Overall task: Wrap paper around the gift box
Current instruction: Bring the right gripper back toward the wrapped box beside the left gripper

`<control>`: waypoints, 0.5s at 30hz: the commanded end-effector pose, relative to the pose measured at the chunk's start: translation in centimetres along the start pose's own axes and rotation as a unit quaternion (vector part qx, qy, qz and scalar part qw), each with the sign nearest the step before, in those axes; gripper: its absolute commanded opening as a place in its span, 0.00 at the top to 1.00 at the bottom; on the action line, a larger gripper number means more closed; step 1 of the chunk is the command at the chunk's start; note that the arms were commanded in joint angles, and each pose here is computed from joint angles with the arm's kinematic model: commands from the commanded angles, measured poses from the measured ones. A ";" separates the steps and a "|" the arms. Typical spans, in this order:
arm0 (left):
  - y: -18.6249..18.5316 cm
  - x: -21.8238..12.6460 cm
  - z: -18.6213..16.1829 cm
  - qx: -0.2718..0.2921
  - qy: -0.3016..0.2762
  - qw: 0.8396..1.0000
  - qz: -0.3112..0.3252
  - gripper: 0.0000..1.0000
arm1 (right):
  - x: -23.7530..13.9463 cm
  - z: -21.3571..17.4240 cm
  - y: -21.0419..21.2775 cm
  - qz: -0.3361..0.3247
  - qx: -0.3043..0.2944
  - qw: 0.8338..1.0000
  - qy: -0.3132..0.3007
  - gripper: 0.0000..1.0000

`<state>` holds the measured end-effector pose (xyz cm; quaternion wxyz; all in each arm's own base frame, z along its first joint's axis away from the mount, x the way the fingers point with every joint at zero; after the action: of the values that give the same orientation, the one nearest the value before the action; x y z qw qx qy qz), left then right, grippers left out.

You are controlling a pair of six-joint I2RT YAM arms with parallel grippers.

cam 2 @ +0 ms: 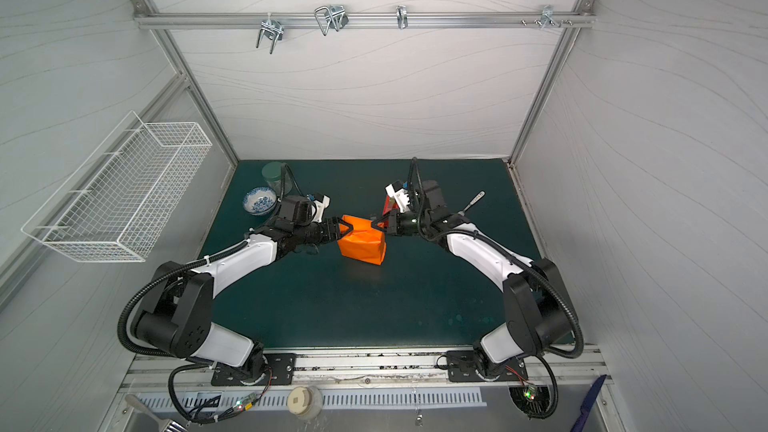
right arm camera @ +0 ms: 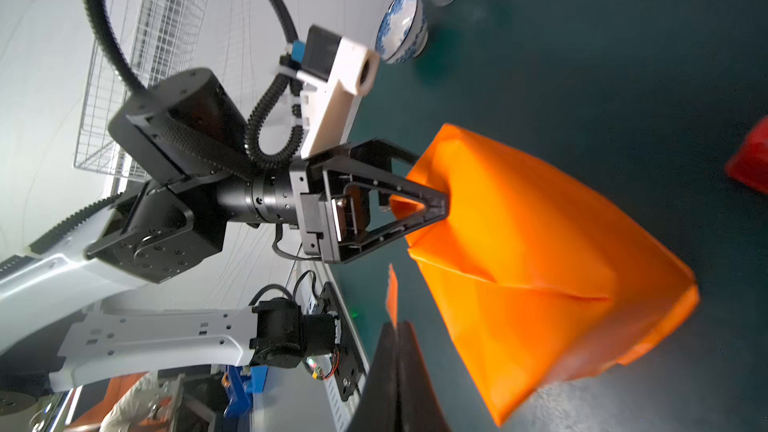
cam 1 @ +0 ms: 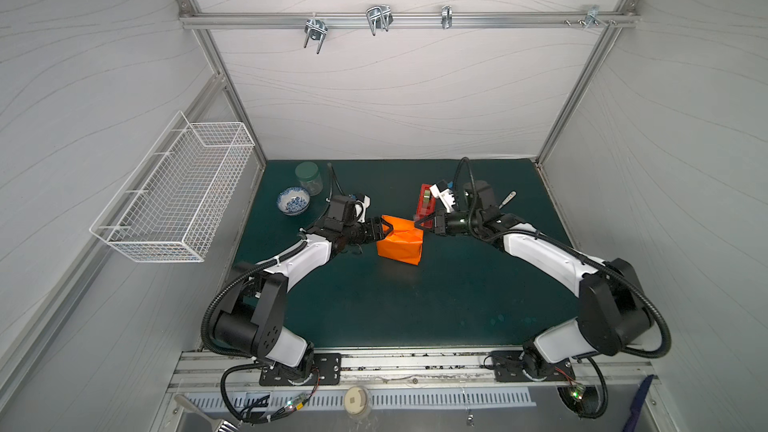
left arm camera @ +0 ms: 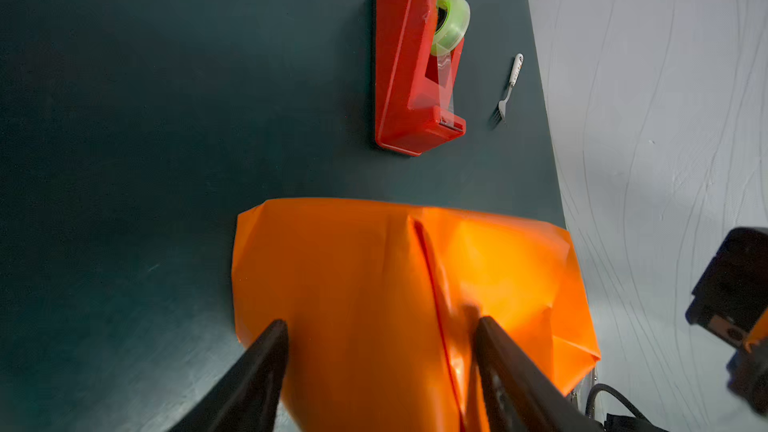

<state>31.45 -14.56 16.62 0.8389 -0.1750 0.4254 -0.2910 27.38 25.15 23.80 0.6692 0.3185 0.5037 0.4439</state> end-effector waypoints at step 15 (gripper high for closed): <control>2.5 0.7 -2.9 -0.029 0.062 0.996 0.061 0.28 | 3.8 -0.4 -0.5 -0.052 -0.010 0.996 0.077 1.00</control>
<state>31.46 -14.57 16.63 0.8390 -0.1750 0.4249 -0.2913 27.54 28.13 22.21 0.6546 0.2674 0.5558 0.4371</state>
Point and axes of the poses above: each gripper's point midway between its finger pads, its own x axis out along the fingers, its own y axis along the line the jaws close on, z = x × y, the point moved 8 cm from there along -x, back along the fingers, and after that the axes turned 13 degrees about x, right-handed, at the moved point
